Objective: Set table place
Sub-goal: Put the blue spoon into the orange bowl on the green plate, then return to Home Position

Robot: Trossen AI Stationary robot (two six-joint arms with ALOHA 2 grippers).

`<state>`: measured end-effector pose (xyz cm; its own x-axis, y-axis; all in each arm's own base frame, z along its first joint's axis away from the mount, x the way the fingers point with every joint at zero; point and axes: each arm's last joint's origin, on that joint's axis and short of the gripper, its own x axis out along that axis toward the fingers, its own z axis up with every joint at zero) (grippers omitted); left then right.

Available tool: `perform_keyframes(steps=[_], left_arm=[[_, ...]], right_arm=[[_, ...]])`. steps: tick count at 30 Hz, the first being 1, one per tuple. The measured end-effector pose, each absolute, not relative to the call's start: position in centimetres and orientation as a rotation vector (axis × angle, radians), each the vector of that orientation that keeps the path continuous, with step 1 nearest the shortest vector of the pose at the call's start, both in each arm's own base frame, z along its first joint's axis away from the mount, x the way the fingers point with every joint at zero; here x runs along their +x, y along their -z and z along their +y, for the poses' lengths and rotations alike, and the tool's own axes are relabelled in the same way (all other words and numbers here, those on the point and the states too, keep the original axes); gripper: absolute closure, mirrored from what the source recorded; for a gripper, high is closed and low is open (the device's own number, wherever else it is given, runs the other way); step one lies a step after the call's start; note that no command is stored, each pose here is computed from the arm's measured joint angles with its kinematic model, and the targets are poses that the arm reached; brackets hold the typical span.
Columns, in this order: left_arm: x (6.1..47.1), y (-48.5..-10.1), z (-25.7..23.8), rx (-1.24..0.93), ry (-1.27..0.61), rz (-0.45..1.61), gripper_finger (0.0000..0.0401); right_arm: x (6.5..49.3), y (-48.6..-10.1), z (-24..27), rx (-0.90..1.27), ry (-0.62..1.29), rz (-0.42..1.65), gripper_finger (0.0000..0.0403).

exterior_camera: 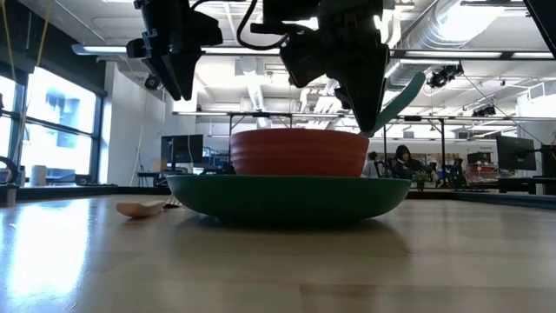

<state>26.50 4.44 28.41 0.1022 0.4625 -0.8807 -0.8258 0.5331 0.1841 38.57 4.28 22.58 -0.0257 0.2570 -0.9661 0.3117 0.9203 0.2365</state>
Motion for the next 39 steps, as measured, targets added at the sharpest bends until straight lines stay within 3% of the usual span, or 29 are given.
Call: perform_keyframes(steps=[11, 21, 34, 39], left_arm=[[26.5, -28.4, 4.4, -0.401, -0.988, 1.103, 0.027], [26.5, -28.4, 4.4, -0.399, -0.988, 1.106, 0.027], [26.4, -28.4, 4.5, -0.369, -0.995, 1.107, 0.027], [26.3, -28.5, 4.4, -0.3, -1.011, 1.109, 0.0276]], right_arm=[[38.6, -22.9, 4.1, 0.457, 0.096, 1.608, 0.0329], [39.4, -27.5, 2.8, 0.374, 0.159, 1.498, 0.0329], [39.6, -27.6, 2.6, 0.364, 0.217, 1.485, 0.0329], [39.1, -28.9, 2.3, 0.226, 0.33, 1.474, 0.0329]])
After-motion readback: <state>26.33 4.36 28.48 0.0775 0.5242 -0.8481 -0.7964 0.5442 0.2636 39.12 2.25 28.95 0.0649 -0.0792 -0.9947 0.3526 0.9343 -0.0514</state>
